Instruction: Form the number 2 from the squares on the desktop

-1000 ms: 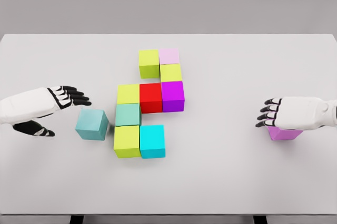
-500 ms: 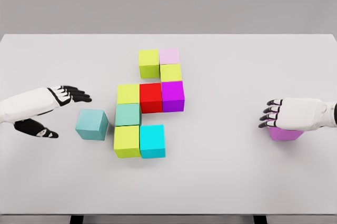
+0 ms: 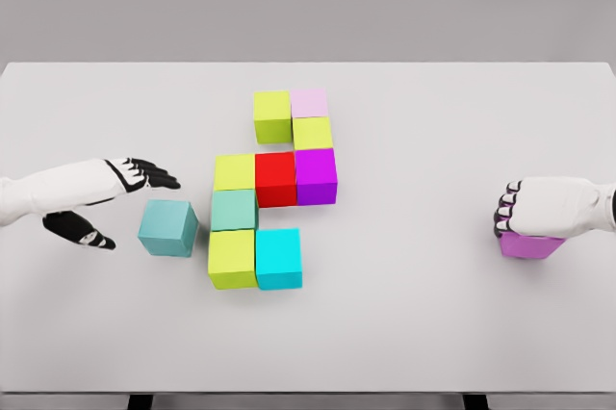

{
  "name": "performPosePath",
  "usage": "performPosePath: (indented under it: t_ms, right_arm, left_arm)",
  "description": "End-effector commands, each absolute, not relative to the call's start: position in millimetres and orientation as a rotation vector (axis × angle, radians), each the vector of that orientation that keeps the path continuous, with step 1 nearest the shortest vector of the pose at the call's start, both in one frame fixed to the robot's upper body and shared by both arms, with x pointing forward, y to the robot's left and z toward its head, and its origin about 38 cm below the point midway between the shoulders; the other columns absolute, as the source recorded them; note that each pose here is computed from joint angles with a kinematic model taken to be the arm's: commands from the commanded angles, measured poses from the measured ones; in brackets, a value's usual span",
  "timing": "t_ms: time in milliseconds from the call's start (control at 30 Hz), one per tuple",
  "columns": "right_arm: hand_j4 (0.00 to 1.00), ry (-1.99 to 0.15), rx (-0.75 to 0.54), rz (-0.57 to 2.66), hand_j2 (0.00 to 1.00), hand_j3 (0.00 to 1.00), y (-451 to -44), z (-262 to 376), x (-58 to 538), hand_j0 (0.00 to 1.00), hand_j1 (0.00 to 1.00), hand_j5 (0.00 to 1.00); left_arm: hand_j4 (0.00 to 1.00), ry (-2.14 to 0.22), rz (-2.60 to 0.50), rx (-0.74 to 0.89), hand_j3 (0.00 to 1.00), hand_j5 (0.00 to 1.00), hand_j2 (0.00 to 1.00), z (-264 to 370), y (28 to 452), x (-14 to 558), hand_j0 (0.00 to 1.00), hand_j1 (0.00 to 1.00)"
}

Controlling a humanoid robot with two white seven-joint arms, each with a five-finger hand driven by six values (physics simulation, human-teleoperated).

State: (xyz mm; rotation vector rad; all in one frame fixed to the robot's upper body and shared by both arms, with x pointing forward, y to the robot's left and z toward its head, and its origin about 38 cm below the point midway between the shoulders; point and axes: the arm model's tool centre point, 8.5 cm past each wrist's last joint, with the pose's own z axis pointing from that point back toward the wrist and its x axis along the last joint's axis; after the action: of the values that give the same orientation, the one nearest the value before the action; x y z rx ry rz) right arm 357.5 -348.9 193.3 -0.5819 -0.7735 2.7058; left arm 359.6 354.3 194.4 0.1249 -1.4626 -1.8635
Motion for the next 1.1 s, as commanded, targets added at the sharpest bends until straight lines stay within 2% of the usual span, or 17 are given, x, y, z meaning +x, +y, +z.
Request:
performPosePath:
  t_ms: [0,467,1067]
  right_arm:
    - [0.64,-0.776,-0.585,2.702,0.64,0.64,-348.9,194.6,358.1,0.64,0.64,0.64]
    - [0.64,-0.858,-0.601,2.693,0.64,0.64,-335.4,205.6,361.0,0.64,0.64,0.64]
    - [0.64,-1.095,-0.499,2.626,0.64,0.64,-295.3,211.3,367.9,0.64,0.64,0.64]
  left_arm:
    - [1.00,-1.446,-1.859,0.119,1.00,1.00,1.00,192.0,356.6,361.0,1.00,1.00]
    - [1.00,-1.425,-1.882,0.110,1.00,1.00,1.00,194.5,356.1,363.0,1.00,1.00]
    - [1.00,-1.408,-1.916,0.093,1.00,1.00,1.00,191.9,349.9,364.3,1.00,1.00]
